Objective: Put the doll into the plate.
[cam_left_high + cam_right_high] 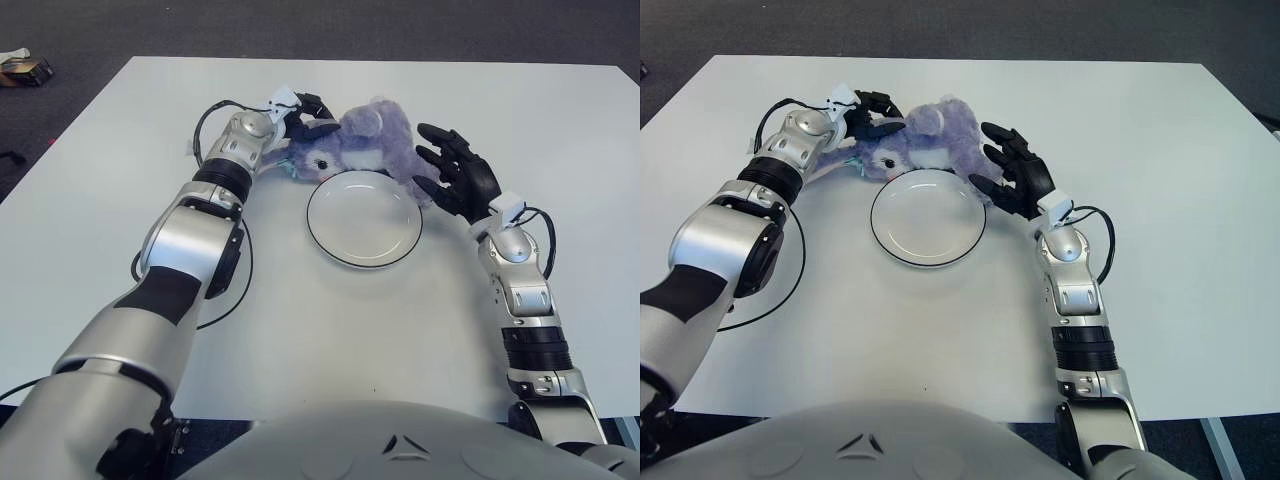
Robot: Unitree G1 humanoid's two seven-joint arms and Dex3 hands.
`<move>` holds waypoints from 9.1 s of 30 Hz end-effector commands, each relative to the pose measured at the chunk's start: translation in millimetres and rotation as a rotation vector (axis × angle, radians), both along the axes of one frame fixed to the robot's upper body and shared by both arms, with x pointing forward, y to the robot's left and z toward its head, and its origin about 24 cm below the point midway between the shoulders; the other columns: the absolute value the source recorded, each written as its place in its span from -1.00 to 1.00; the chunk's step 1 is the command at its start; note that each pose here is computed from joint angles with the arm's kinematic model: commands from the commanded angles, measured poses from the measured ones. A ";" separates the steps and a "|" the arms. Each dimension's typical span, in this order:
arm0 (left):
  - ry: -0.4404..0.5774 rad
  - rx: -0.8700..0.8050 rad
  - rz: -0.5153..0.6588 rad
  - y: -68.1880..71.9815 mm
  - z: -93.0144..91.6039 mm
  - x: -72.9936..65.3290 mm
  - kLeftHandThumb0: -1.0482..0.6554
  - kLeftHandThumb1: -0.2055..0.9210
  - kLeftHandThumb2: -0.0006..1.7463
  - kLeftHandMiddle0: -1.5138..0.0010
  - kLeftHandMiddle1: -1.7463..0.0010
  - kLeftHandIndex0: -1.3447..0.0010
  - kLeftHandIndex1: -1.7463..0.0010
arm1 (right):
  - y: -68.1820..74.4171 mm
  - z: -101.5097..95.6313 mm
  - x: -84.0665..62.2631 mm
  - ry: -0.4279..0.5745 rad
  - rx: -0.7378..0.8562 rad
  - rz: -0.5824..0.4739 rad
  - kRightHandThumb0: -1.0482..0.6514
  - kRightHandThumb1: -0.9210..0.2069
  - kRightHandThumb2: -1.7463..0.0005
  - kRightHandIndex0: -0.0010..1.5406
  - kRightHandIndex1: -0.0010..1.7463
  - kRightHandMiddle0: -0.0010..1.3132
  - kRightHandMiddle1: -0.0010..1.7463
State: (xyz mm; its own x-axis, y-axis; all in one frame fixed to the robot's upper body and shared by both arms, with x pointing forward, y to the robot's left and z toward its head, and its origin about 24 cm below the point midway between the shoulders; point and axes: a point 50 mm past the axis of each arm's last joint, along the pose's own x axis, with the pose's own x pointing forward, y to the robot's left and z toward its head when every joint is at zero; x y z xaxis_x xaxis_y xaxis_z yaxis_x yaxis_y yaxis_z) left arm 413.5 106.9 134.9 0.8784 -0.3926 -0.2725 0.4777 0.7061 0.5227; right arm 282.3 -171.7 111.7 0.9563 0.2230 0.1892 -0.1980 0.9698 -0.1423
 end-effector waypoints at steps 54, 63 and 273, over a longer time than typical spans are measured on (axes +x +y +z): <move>0.094 -0.035 0.025 -2.1 -26.2 -6.7 -0.20 0.87 -0.61 0.16 -1.00 0.22 -0.64 | -2.8 -33.3 11.9 0.138 -0.149 -0.265 -0.39 -0.97 0.99 -0.57 -1.00 -0.43 -0.85; 0.090 -0.050 0.002 -4.8 -25.2 -7.2 -0.20 0.87 -0.60 0.17 -1.00 0.22 -0.65 | -0.2 -36.2 18.2 0.143 -0.150 -0.292 -0.41 -0.94 1.00 -0.55 -0.99 -0.40 -0.87; -1.640 0.887 -0.252 -9.4 -44.6 -61.5 -0.45 0.92 -1.00 0.81 1.00 0.68 1.00 | -11.9 17.9 67.1 0.771 0.502 -0.281 0.38 -0.66 0.53 0.04 1.00 -0.04 1.00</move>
State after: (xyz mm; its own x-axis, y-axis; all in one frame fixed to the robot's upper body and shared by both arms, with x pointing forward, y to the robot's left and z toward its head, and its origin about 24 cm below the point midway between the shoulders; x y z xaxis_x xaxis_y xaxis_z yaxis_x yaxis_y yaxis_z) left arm 351.9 97.4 95.7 0.3645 -0.7860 0.4994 -0.7842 0.0300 0.6197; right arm 346.7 -182.5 125.5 0.8569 0.0243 -0.5149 0.1960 0.9085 0.3692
